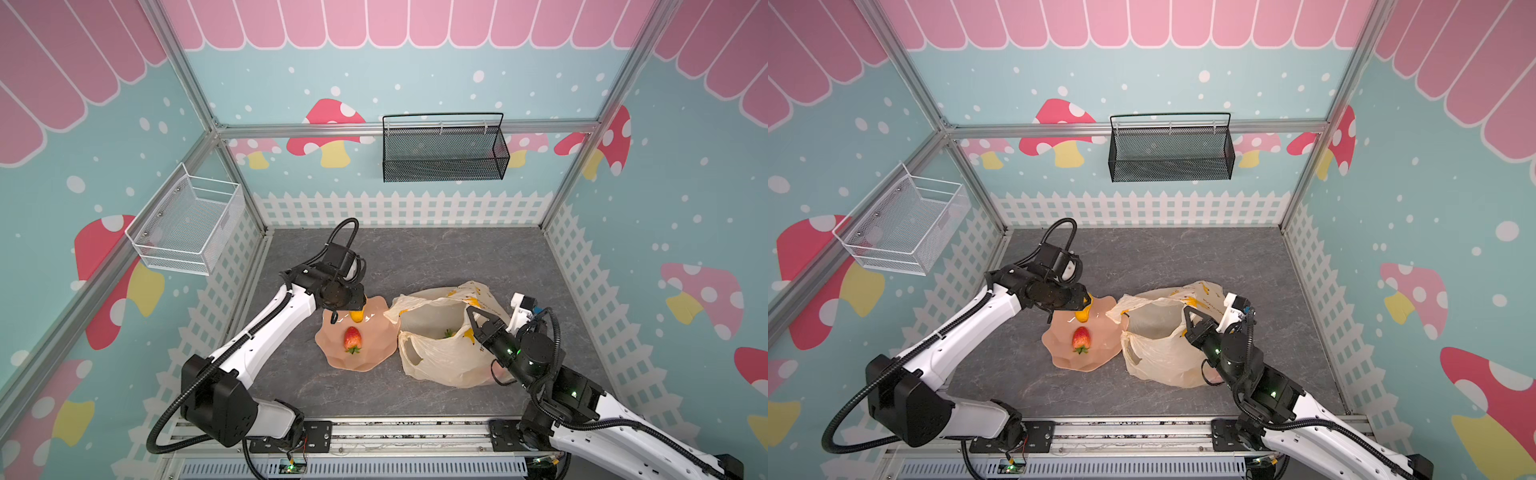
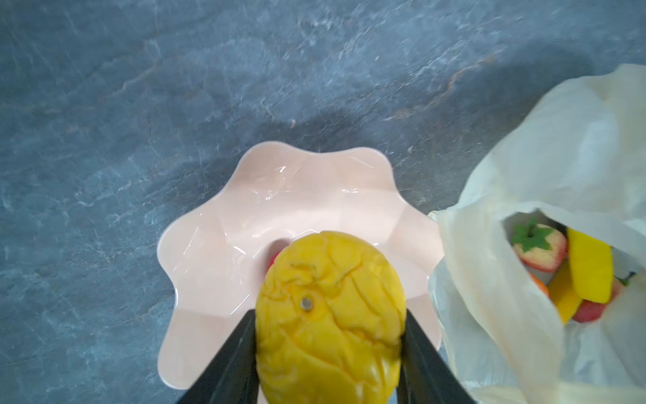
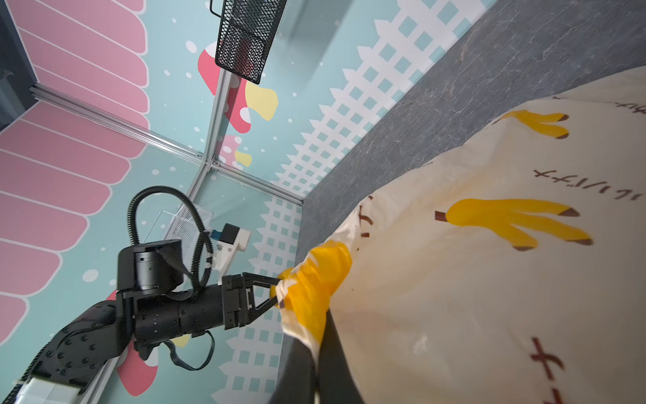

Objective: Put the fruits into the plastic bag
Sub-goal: 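Lift the lemon with the left gripper and carry it over the bag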

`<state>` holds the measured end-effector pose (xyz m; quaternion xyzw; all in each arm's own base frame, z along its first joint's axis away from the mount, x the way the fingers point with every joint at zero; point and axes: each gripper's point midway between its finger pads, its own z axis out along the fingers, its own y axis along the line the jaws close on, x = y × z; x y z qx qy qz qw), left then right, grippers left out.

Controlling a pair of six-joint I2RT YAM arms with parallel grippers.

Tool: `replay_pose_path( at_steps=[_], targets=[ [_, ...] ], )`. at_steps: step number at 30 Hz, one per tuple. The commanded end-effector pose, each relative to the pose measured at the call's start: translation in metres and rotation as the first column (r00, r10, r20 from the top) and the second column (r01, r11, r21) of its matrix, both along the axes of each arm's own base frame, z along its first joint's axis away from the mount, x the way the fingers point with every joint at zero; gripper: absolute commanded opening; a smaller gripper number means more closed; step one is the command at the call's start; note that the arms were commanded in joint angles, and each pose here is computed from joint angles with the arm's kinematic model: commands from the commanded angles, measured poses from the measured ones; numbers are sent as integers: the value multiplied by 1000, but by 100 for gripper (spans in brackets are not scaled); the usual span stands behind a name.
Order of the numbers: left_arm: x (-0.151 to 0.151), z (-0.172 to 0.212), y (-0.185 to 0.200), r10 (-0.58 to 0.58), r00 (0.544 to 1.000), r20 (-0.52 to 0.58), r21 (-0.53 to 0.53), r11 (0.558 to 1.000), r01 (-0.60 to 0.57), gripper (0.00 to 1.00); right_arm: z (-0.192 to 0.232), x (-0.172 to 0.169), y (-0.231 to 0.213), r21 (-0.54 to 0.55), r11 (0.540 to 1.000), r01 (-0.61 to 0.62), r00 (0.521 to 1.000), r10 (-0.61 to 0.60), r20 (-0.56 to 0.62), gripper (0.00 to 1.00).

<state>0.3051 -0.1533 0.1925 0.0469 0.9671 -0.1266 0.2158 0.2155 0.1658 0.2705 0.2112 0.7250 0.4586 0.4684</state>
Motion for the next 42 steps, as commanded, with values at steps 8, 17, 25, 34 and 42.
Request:
replay_pose_path(
  at_steps=[8, 17, 25, 34, 42],
  targets=[
    [-3, 64, -22, -206, 959, 195, -68, 972, 223, 33, 15, -1, -2, 18, 1000, 5, 1000, -5, 23, 0],
    [-15, 76, -37, -296, 922, 249, -64, 945, 320, 33, 18, -2, -3, 17, 1000, 3, 1000, -3, 25, 0],
    [-65, 98, -93, -623, 664, 413, 99, 755, 648, 35, 18, -1, 0, 12, 1000, -6, 1000, 5, 23, 0],
    [-107, 95, -129, -786, 365, 499, 257, 537, 803, 33, 17, -1, 0, 10, 1000, -4, 1000, 4, 22, 0],
    [-94, 72, -146, -834, 324, 447, 309, 484, 819, 33, 17, 0, 3, 4, 1000, -8, 1000, 8, 20, 0]
  ],
)
